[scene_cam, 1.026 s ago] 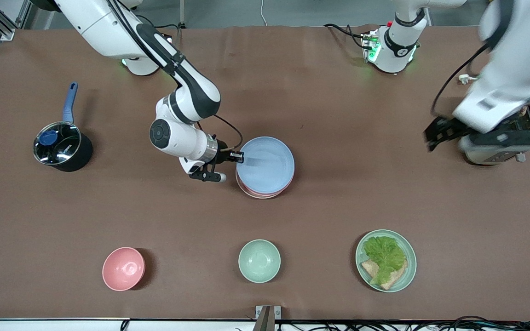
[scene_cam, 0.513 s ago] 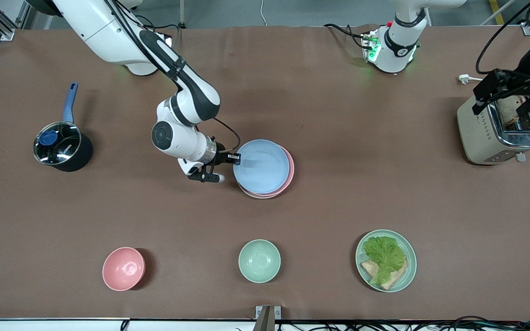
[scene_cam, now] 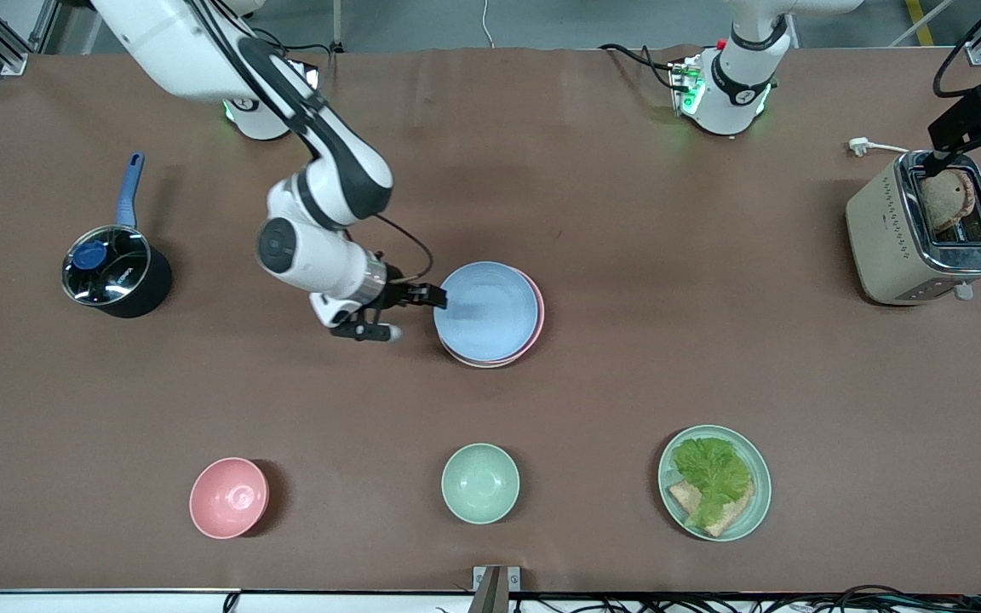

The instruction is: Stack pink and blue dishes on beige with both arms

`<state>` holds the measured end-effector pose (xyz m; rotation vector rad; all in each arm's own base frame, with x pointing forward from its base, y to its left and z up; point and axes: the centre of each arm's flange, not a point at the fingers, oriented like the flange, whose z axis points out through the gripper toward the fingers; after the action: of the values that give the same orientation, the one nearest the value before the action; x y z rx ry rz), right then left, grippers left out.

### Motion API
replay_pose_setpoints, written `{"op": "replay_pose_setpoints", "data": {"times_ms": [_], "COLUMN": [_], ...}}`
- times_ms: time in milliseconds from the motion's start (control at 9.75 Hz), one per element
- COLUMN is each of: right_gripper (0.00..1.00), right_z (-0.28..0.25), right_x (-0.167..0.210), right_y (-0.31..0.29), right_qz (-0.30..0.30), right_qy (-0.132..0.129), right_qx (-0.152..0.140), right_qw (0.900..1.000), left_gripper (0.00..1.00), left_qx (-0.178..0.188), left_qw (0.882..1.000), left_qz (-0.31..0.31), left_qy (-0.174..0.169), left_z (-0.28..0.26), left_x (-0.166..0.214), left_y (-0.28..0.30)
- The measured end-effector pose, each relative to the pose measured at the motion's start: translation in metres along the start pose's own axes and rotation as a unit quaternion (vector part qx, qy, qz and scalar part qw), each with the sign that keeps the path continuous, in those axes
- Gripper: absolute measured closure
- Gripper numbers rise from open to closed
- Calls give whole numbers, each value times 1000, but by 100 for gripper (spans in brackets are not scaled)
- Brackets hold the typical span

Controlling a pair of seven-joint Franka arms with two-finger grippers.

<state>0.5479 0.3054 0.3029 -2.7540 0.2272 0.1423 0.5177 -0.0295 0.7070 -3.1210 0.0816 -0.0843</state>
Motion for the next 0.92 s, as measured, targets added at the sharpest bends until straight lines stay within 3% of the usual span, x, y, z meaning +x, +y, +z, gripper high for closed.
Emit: {"op": "replay_pose_setpoints", "data": {"times_ms": [205,410,615,718,923], "right_gripper": [0,0,0,0,0], "right_z": [-113,-217,-321,-364,-426], "right_x": [13,22,43,44,34], "right_y": [30,61,99,117,151], "right_qz": [-30,-35,13,33,57], "right_qy": [51,109,158,162,143], "right_qx": [-79,-159,-177,-183,-197], "right_qw": [995,981,971,969,968], "left_gripper": [0,0,0,0,0], "left_qx": [0,-2,-17,-18,-18], "left_qw": [1000,1000,1000,1000,1000], "left_qz": [0,0,-6,-9,-17], "left_qy": [-11,-10,-9,-8,-7], "left_z": [4,4,3,3,3], "left_x": [0,0,1,1,1], "left_y": [1,1,-2,-5,-7]}}
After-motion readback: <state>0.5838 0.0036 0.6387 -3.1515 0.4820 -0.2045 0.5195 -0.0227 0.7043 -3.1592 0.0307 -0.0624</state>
